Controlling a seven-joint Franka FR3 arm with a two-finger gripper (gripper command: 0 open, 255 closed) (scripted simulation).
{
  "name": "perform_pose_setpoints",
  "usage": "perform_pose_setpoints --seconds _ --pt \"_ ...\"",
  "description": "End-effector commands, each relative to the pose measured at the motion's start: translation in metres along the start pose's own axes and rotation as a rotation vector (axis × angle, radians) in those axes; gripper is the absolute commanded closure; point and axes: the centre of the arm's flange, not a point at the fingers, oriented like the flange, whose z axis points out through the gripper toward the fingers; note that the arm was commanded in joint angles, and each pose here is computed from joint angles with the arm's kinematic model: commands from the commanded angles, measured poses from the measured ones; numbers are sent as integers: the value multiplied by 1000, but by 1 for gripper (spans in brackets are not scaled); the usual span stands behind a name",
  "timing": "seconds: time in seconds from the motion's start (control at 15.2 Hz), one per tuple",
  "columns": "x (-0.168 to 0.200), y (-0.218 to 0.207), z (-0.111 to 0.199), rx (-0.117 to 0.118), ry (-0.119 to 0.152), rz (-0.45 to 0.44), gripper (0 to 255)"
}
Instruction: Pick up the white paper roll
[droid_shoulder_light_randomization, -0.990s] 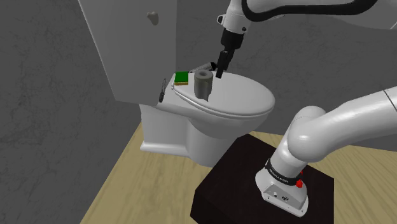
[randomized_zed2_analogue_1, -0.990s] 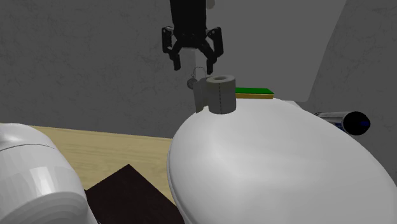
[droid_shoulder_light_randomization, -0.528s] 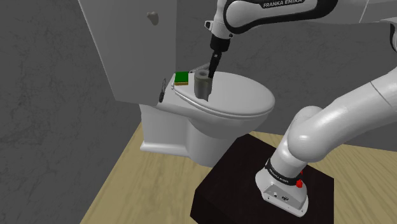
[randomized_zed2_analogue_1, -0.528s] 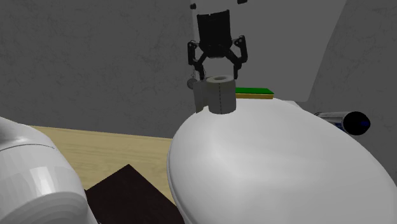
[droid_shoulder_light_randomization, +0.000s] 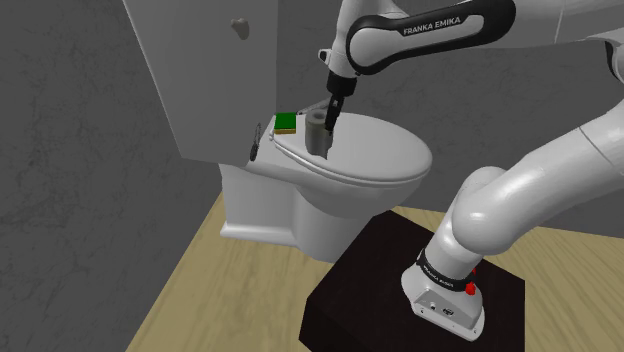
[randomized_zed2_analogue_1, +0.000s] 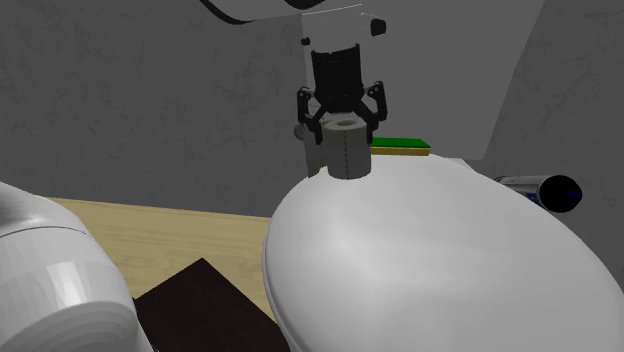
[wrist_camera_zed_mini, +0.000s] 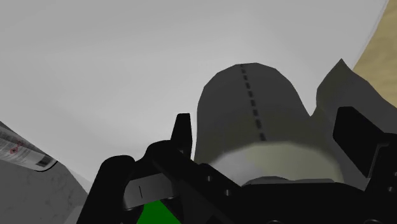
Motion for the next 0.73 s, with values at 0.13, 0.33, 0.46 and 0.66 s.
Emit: perform_pose_setpoints --seconds 0.13,0.33,0.46,0.66 --pt "0 -1 2 0 0 0 255" --pt "0 -1 1 0 0 0 255" --pt "0 -1 1 0 0 0 255" --pt "0 1 -3 0 0 0 255"
